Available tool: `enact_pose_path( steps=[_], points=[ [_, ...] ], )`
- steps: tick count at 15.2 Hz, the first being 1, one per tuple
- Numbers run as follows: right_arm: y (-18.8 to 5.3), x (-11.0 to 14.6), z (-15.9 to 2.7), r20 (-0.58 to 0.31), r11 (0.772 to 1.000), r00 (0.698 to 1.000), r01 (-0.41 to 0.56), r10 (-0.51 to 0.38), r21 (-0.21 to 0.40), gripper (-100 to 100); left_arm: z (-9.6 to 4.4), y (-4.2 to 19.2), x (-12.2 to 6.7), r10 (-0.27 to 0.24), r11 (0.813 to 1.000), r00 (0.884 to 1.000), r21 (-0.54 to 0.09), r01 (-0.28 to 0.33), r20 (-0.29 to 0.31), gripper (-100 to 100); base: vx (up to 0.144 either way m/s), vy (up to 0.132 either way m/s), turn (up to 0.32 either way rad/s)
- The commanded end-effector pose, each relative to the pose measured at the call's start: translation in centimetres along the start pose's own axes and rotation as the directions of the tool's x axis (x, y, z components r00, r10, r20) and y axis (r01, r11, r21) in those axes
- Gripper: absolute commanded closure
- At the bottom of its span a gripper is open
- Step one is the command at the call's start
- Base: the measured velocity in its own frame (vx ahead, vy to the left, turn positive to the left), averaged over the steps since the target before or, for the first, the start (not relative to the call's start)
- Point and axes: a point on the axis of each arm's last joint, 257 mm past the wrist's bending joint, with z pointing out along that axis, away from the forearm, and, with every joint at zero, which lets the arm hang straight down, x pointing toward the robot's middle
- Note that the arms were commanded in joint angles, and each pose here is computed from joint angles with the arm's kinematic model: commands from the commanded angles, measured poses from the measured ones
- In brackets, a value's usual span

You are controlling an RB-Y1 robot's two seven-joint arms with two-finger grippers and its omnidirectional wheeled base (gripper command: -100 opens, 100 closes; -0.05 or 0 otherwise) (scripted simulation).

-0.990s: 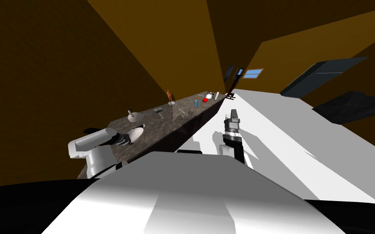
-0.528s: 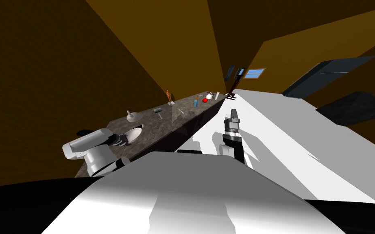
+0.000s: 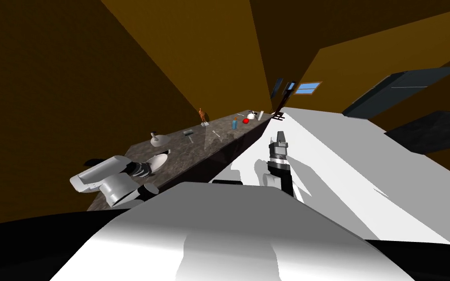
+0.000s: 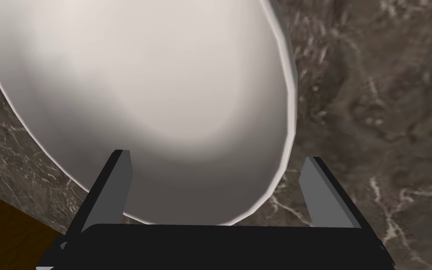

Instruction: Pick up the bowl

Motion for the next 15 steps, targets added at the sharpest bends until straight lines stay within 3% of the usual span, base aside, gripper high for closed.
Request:
enact_pose_path(
  steps=[1,2,4,6,9,10,12,13,15],
  points=[
    [0.0,0.0,0.0,0.0,1.0,1.0,0.0,0.0,0.0,0,0.6,0.2,-0.4,0.001,1.0,1.0,-0.01,-0.001,-0.013,-100,0.031,-0.064,0.046],
    [0.0,0.0,0.0,0.0,1.0,1.0,0.0,0.0,0.0,0,0.6,0.3,-0.4,0.02,1.0,1.0,-0.013,-0.02,-0.014,-100,0.024,-0.053,0.029],
    [0.0,0.0,0.0,0.0,1.0,1.0,0.0,0.0,0.0,0,0.9,-0.3,-0.5,0.01,1.0,1.0,-0.004,-0.01,-0.027,-100,0.021,-0.041,0.019],
    [0.0,0.0,0.0,0.0,1.0,1.0,0.0,0.0,0.0,0,1.4,0.4,-0.5,0.033,0.999,0.999,-0.022,-0.034,-0.038,-100,0.04,-0.061,0.033],
    [0.0,0.0,0.0,0.0,1.0,1.0,0.0,0.0,0.0,0,2.2,0.7,-0.3,0.028,0.999,0.997,-0.032,-0.03,-0.067,-100,0.025,-0.05,0.03],
    [0.0,0.0,0.0,0.0,1.0,1.0,0.0,0.0,0.0,0,2.2,0.7,-0.3,0.048,0.998,0.997,-0.031,-0.051,-0.068,-100,0.023,-0.056,0.022],
    [0.0,0.0,0.0,0.0,1.0,1.0,0.0,0.0,0.0,0,2.1,0.6,-0.4,0.04,0.999,0.997,-0.029,-0.042,-0.064,-100,0.011,-0.028,0.002],
    [0.0,0.0,0.0,0.0,1.0,1.0,0.0,0.0,0.0,0,2.2,0.6,-0.4,0.044,0.999,0.997,-0.03,-0.046,-0.065,100,0.003,-0.008,0.001],
    [0.0,0.0,0.0,0.0,1.0,1.0,0.0,0.0,0.0,0,2.2,0.6,-0.4,0.044,0.998,0.997,-0.03,-0.046,-0.065,100,0.0,0.0,0.0]
  ],
)
